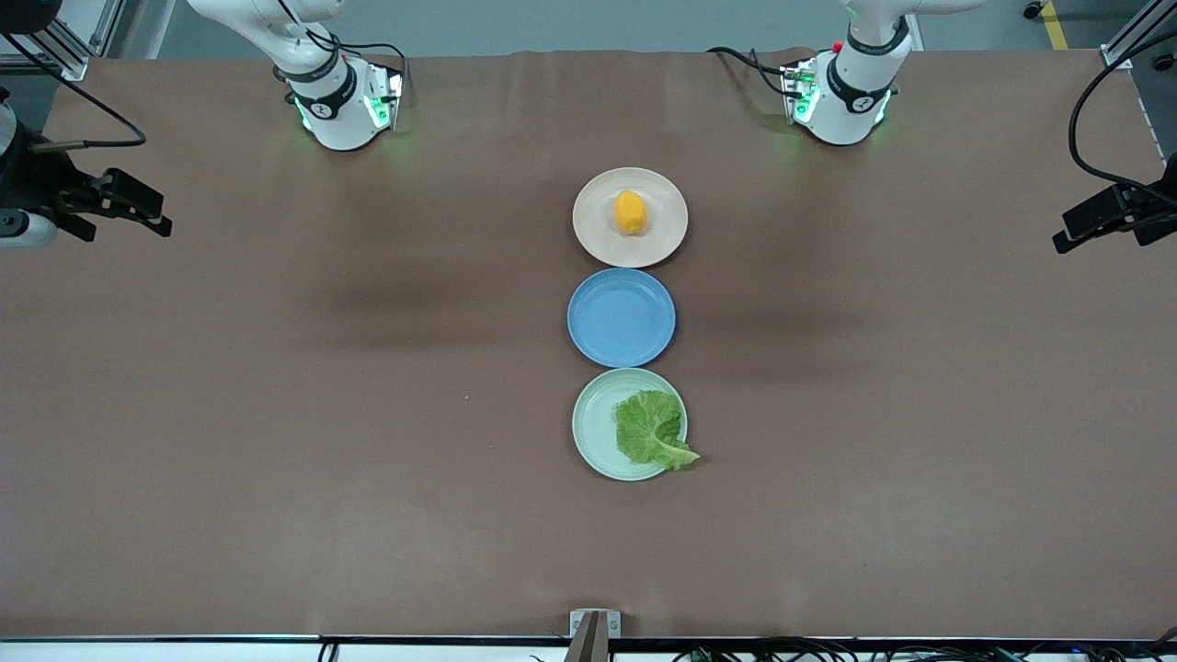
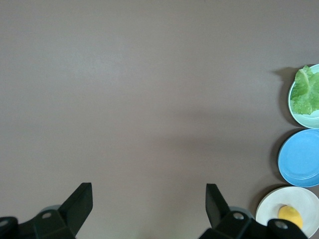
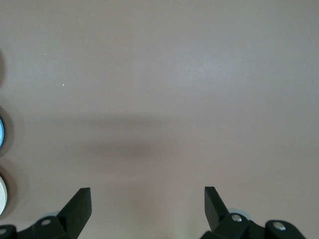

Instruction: Pick lemon and lettuce from plates

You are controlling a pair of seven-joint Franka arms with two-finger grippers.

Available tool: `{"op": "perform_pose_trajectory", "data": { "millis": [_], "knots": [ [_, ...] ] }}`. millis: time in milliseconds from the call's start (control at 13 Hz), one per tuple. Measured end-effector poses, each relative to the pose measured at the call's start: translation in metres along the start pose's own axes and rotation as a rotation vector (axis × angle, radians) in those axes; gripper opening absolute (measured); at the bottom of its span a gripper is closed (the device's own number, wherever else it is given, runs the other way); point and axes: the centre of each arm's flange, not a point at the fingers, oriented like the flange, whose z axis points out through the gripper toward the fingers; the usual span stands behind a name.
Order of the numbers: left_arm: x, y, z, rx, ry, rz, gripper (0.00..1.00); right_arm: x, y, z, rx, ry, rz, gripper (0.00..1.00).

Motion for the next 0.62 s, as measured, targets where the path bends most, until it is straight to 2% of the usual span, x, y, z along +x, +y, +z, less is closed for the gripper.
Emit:
{"op": "perform_pose_trajectory", "data": {
  "millis": [615],
  "knots": [
    [-0.0004, 0.0001, 0.0002, -0.001, -0.003, -0.001, 1.0, 0.0097, -0.0005, 0.0014, -0.001, -0.003, -0.011, 1.0]
  ]
}}
